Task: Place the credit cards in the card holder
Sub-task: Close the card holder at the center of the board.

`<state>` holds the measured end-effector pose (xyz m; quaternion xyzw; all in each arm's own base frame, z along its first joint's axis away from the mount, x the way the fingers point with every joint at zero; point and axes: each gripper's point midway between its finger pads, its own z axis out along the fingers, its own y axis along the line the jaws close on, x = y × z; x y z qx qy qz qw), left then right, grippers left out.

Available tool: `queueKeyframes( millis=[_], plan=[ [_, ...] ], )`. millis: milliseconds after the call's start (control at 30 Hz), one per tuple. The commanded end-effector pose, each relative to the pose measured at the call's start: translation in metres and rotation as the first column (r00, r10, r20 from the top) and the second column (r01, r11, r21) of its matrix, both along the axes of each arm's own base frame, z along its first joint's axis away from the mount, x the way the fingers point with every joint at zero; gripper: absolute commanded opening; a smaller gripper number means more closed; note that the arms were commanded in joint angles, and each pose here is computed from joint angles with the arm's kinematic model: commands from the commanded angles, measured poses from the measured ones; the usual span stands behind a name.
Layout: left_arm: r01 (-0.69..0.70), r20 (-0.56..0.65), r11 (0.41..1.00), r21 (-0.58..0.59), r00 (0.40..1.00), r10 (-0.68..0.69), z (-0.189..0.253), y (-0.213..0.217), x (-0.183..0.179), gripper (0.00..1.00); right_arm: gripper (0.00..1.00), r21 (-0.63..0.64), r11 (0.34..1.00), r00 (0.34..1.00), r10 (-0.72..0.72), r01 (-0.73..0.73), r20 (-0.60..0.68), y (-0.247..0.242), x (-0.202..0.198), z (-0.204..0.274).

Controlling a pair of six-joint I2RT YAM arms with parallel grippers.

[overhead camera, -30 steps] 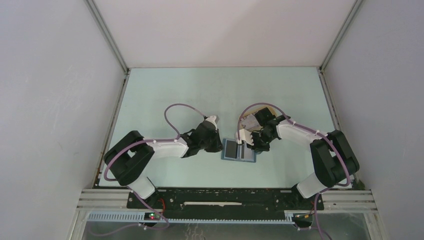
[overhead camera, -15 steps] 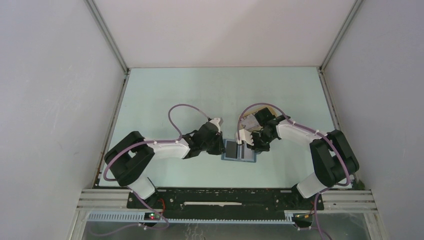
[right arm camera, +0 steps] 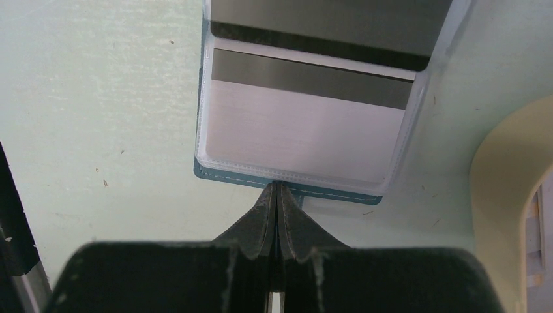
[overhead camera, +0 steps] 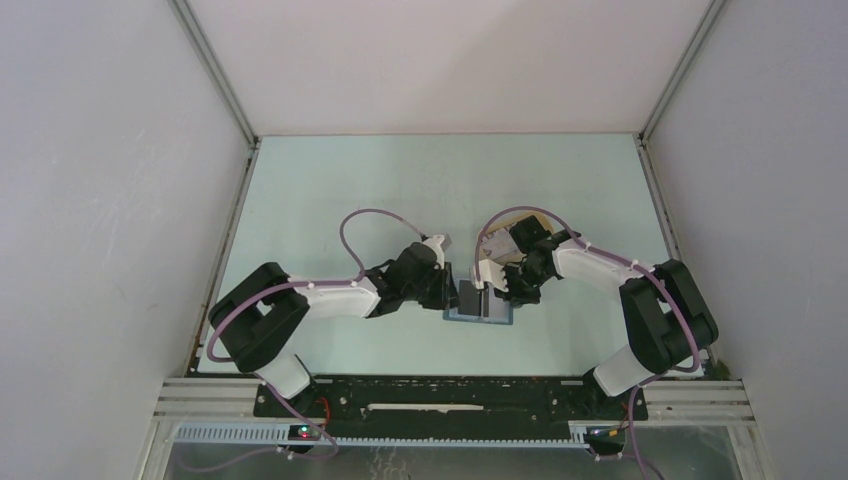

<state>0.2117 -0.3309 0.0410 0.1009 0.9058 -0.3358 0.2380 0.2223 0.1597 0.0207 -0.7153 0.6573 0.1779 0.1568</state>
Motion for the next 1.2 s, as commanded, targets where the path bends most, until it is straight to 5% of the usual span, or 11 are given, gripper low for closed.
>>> queueKeyframes(
  millis=[0, 767, 1167],
  plan=[
    [0.023, 0.021, 0.991, -0.129, 1.000, -0.020, 0.025, -0.024, 0.004, 0.27, 0.07, 0.012, 1.000, 1.000, 0.001, -0.001, 0.022, 0.004, 0.008, 0.010],
    [0.065, 0.024, 0.971, -0.229, 0.998, -0.061, 0.044, -0.039, 0.003, 0.40, 0.09, 0.025, 1.000, 1.000, -0.010, 0.009, 0.023, 0.003, 0.009, 0.013],
    [0.000, 0.036, 0.982, -0.191, 0.999, 0.007, 0.038, -0.017, 0.008, 0.48, 0.09, 0.028, 1.000, 1.000, -0.013, 0.012, 0.020, 0.002, 0.009, 0.014]
  ],
)
